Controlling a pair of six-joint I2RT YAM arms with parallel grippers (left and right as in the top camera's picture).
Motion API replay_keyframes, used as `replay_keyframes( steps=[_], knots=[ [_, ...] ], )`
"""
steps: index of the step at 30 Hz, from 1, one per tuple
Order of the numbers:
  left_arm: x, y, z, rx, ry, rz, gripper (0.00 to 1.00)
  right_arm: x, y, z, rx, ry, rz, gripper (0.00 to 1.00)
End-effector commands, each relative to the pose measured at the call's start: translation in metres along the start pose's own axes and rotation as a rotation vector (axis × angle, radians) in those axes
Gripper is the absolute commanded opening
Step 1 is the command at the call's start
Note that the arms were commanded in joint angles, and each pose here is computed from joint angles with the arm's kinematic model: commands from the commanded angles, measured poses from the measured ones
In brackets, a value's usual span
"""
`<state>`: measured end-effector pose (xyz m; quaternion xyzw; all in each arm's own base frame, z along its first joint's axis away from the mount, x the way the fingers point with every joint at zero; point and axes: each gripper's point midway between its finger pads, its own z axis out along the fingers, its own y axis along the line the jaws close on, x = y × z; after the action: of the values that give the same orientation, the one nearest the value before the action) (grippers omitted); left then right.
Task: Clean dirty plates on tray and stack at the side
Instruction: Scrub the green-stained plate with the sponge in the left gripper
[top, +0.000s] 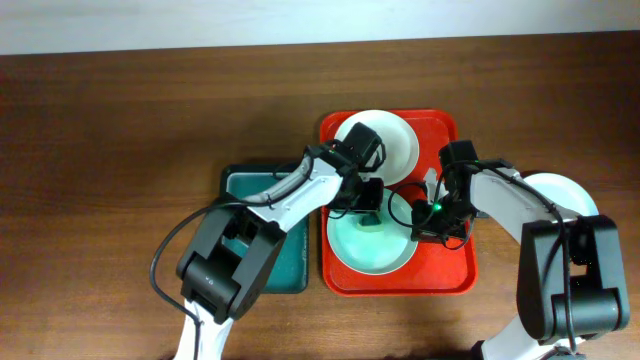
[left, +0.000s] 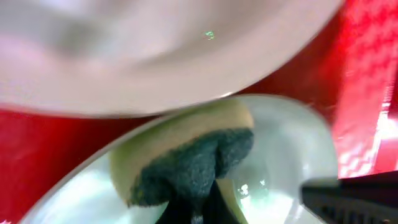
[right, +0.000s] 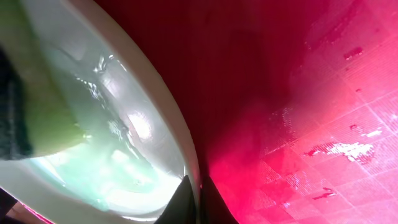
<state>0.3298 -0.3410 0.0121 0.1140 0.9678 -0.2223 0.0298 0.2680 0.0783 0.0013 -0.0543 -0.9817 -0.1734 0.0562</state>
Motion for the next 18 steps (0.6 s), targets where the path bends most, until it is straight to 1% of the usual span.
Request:
replay_keyframes(
  steps=[1, 6, 8, 11, 13, 16, 18],
  knots=[
    [0.006, -0.014, 0.016, 0.069, 0.025, 0.012, 0.0, 0.008, -0.02, 0.011, 0.089, 0.031, 0.026, 0.04],
    [0.014, -0.044, 0.031, 0.102, 0.009, 0.092, 0.0, 0.008, -0.02, 0.011, 0.089, 0.032, 0.026, 0.04],
    [0.013, -0.04, 0.037, 0.082, 0.002, 0.095, 0.0, 0.009, -0.02, 0.011, 0.089, 0.035, 0.027, 0.04],
    [0.003, -0.011, 0.043, 0.043, 0.0, 0.043, 0.0, 0.009, -0.02, 0.011, 0.089, 0.035, 0.027, 0.04],
    [-0.006, 0.022, 0.038, -0.055, -0.018, -0.008, 0.0, 0.009, -0.02, 0.011, 0.089, 0.035, 0.027, 0.04],
    [-0.013, 0.082, 0.013, -0.308, -0.024, -0.054, 0.0, 0.009, -0.02, 0.011, 0.089, 0.035, 0.027, 0.04],
    [-0.012, 0.097, 0.001, -0.394, -0.01, -0.034, 0.0, 0.009, -0.02, 0.011, 0.089, 0.035, 0.026, 0.04]
  ],
)
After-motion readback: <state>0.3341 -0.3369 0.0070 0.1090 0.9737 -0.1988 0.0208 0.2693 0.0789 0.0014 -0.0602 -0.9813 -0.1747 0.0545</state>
